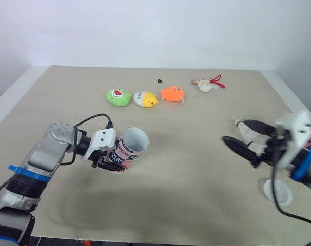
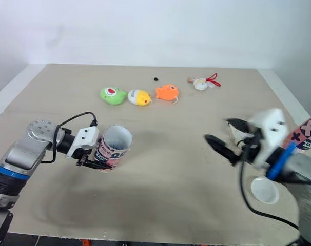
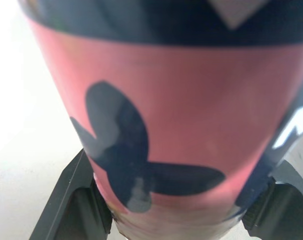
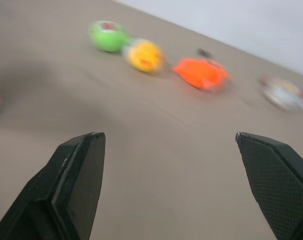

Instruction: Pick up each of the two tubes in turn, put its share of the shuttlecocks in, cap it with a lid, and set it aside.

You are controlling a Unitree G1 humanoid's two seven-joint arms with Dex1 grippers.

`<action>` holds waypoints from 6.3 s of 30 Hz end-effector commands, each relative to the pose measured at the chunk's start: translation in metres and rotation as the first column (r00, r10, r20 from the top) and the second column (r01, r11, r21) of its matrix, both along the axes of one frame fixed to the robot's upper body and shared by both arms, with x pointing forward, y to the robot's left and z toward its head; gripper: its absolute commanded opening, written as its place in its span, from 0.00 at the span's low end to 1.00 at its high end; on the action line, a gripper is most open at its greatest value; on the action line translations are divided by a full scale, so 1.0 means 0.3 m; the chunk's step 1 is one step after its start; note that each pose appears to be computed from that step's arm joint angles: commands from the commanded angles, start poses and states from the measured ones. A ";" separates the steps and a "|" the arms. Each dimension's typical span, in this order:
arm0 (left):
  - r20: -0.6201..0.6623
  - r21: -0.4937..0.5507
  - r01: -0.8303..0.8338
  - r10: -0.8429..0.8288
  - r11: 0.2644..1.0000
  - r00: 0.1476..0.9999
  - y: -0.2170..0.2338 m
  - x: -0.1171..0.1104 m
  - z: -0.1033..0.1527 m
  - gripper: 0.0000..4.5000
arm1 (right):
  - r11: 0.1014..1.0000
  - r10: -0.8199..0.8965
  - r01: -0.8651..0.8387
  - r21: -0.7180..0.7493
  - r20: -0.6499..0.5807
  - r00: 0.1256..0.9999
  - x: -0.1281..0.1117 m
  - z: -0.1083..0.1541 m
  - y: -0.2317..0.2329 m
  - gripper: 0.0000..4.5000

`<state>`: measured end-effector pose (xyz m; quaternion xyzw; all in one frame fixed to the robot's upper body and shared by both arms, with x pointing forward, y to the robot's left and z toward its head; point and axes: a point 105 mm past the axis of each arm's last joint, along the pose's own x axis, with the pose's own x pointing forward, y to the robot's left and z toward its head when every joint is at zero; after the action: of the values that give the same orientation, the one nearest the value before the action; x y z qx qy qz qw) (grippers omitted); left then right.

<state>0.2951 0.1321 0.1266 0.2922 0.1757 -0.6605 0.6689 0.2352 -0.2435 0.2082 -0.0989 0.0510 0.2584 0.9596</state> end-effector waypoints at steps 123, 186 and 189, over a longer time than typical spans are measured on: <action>-0.064 0.000 0.111 -0.110 0.994 0.992 -0.113 -0.011 -0.043 0.57 | 0.923 -0.338 0.336 -0.186 0.021 0.941 0.162 -0.175 -0.230 1.00; -0.068 -0.015 0.074 -0.075 0.997 0.995 -0.122 -0.019 -0.050 0.57 | 0.497 0.740 -0.552 -0.670 -0.005 0.673 0.043 0.148 0.458 0.01; -0.066 -0.014 0.077 -0.077 0.997 0.995 -0.123 -0.017 -0.049 0.57 | 0.452 0.792 -0.570 -0.686 0.015 0.610 0.040 0.176 0.518 0.01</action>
<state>0.2974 0.1034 0.1260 0.2773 0.1669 -0.6783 0.6596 0.2502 -0.0952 0.2537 -0.4476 -0.0535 0.5686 0.6881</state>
